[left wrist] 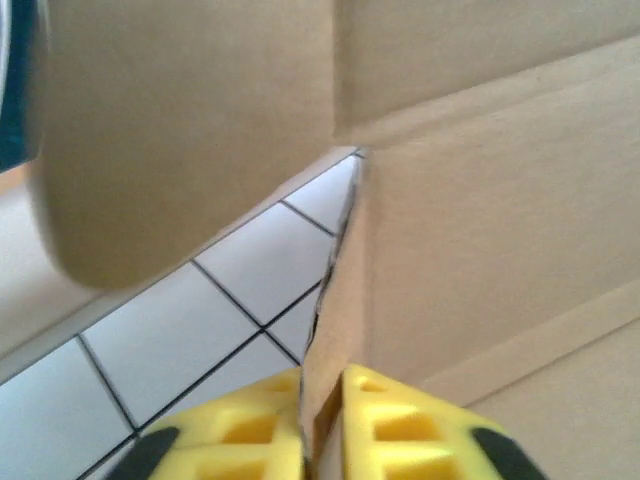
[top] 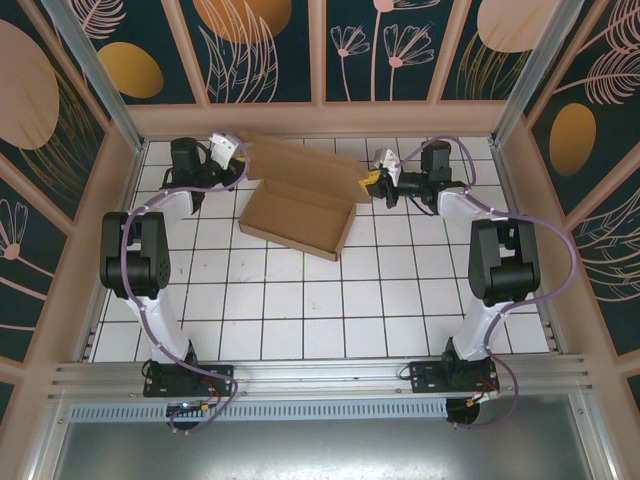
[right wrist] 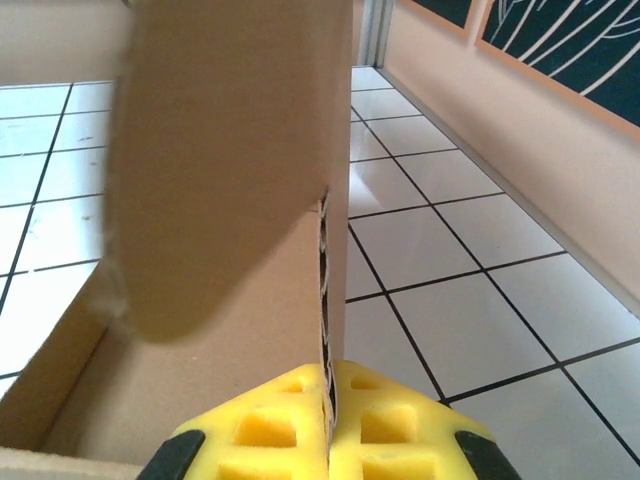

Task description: Fold the paper box

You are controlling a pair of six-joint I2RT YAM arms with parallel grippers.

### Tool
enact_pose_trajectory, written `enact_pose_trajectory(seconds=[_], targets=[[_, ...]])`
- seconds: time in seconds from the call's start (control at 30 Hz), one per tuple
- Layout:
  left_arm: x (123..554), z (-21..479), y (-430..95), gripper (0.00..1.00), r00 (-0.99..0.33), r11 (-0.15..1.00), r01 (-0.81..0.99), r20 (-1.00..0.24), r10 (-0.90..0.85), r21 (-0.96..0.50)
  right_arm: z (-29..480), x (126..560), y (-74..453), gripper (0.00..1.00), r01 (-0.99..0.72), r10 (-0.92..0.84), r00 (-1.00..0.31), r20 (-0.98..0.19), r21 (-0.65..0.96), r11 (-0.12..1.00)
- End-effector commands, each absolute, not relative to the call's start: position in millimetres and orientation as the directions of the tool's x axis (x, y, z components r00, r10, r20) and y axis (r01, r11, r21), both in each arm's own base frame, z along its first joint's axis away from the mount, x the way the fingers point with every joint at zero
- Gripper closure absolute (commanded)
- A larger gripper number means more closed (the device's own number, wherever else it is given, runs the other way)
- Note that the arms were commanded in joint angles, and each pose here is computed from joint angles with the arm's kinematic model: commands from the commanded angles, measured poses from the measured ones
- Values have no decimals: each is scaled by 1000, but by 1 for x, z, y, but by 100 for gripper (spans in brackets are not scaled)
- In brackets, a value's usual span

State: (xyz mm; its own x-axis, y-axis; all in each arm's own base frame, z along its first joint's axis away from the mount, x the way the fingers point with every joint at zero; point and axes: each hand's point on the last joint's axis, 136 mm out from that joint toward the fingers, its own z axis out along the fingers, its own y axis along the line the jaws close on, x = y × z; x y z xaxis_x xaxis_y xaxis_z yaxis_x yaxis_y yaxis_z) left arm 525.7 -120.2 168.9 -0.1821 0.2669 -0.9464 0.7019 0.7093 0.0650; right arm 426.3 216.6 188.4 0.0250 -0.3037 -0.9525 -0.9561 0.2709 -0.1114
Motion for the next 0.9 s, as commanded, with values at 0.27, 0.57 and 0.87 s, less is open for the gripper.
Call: enact_pose_trajectory(seconds=[0.27,0.57,0.87], targets=[[500,191,-141,100,-166,713,701,-968,189,18,170,457,235,100,-745,-322,-174,-931,-90,661],[477,211,-152,100,-244,804,590,-965,94,-71,160,480,234,100,-386,-81,-468,-880,121,915],[447,206,-156,100,-379,880,366,-912,-155,-302,174,477,225,100,-20,295,-467,-834,344,939]])
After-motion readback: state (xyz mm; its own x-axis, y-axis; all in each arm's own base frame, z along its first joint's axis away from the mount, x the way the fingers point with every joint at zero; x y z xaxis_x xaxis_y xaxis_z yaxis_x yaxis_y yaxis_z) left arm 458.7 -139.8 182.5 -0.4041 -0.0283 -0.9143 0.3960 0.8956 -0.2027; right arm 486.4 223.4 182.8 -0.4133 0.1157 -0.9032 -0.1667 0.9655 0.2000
